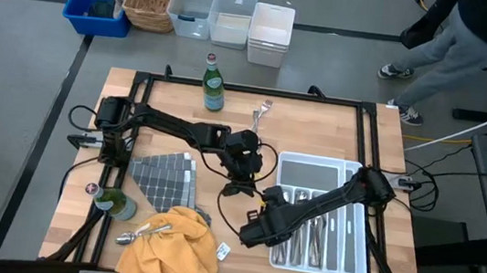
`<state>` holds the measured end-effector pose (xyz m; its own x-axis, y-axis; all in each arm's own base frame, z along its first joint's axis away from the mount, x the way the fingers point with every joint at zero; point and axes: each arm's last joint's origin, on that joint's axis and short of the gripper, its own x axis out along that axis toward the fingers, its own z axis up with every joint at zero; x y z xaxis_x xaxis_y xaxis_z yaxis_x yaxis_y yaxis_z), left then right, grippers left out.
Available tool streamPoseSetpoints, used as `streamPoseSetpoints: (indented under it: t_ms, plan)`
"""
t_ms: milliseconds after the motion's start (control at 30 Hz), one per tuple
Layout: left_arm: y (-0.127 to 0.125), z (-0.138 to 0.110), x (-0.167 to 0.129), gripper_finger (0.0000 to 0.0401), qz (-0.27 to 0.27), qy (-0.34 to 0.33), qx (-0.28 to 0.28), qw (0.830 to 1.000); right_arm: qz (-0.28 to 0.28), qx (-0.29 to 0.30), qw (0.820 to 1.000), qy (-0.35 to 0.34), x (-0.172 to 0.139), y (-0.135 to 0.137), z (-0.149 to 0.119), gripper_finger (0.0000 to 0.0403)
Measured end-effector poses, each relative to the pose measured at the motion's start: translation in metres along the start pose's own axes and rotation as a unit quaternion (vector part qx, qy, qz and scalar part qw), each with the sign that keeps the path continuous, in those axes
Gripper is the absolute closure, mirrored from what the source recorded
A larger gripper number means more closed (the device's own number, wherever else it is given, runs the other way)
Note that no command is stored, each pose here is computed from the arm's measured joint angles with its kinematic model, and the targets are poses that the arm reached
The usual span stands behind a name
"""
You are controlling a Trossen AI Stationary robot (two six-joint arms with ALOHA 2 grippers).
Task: Sort silverware
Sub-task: Stack the silver knife into the white utensil tray with the other silver knives, then stack the silver spoon into the white utensil tray with the other silver spoons
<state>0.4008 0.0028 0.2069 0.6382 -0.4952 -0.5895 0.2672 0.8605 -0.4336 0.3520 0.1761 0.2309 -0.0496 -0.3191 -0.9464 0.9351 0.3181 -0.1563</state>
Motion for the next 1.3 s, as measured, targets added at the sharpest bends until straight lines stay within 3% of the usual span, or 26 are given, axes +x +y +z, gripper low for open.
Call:
streamPoseSetpoints:
  t_ms: [400, 833, 1067, 1300]
  plan:
    - [0.0, -0.003, 0.0, 0.0306, 0.001, 0.014, 0.006, 1.0, -0.039, 0.02, 0.999, -0.003, 0.037, -0.004, -0.009, 0.0384]
    - [0.008, -0.01, -0.009, 0.0306, 0.012, 0.047, -0.028, 0.998, -0.045, -0.007, 0.999, 0.004, 0.04, -0.004, -0.002, 0.0288]
    - [-0.005, -0.006, -0.045, 0.0306, 0.022, 0.064, -0.026, 0.997, -0.035, -0.075, 0.997, 0.007, 0.019, -0.008, 0.018, 0.0293]
    - [-0.024, -0.001, -0.092, 0.0306, 0.064, 0.055, -0.03, 0.996, -0.003, -0.126, 0.992, -0.027, -0.004, -0.02, 0.064, 0.0296]
